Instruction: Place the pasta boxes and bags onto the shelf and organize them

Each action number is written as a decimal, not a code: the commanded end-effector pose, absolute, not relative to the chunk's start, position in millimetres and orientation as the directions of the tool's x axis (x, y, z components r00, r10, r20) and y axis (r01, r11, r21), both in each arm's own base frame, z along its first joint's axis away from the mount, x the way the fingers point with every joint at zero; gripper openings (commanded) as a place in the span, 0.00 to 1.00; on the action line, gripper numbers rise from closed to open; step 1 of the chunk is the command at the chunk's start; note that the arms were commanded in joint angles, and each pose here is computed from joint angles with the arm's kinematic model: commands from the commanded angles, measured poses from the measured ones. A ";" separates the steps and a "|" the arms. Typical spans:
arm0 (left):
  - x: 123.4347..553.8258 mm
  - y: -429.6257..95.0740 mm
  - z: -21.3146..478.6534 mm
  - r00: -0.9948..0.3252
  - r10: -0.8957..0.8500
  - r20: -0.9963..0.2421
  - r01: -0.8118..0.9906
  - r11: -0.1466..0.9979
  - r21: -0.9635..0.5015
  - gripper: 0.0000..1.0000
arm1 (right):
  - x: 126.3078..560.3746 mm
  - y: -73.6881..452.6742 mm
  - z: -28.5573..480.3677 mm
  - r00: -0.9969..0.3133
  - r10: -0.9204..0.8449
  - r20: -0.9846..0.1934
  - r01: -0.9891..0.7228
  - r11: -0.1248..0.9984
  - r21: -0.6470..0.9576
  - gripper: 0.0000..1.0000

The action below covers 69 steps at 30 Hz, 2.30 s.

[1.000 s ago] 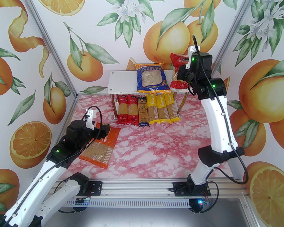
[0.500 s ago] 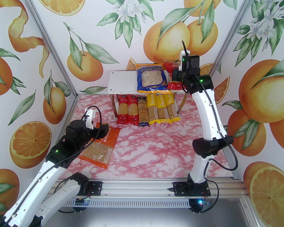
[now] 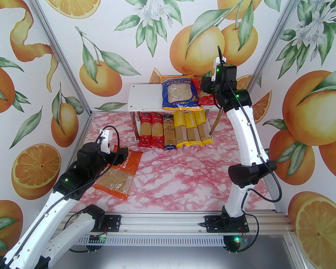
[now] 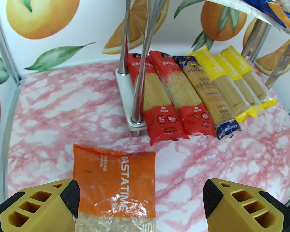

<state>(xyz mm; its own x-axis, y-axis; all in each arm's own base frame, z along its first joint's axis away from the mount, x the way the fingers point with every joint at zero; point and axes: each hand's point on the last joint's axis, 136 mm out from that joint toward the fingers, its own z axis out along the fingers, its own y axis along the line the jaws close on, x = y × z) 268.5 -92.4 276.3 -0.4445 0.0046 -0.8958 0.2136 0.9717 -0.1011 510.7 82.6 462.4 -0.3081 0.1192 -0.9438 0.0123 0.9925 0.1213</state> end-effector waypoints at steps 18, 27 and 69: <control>265.5 -84.4 280.6 -0.425 -0.011 -0.905 0.186 0.978 -0.099 0.87 | 521.9 78.9 492.5 -0.172 0.208 -0.963 0.019 0.978 0.208 0.00; 266.0 -82.8 277.2 -0.432 -0.007 -0.902 0.177 0.980 -0.092 0.87 | 546.0 72.8 457.5 -0.232 0.198 -0.952 0.062 0.980 0.188 0.00; 260.4 -65.3 239.9 -0.527 -0.008 -0.850 0.077 0.995 -0.057 0.92 | 445.3 96.7 572.5 -0.040 0.334 -0.942 -0.235 0.913 0.333 0.66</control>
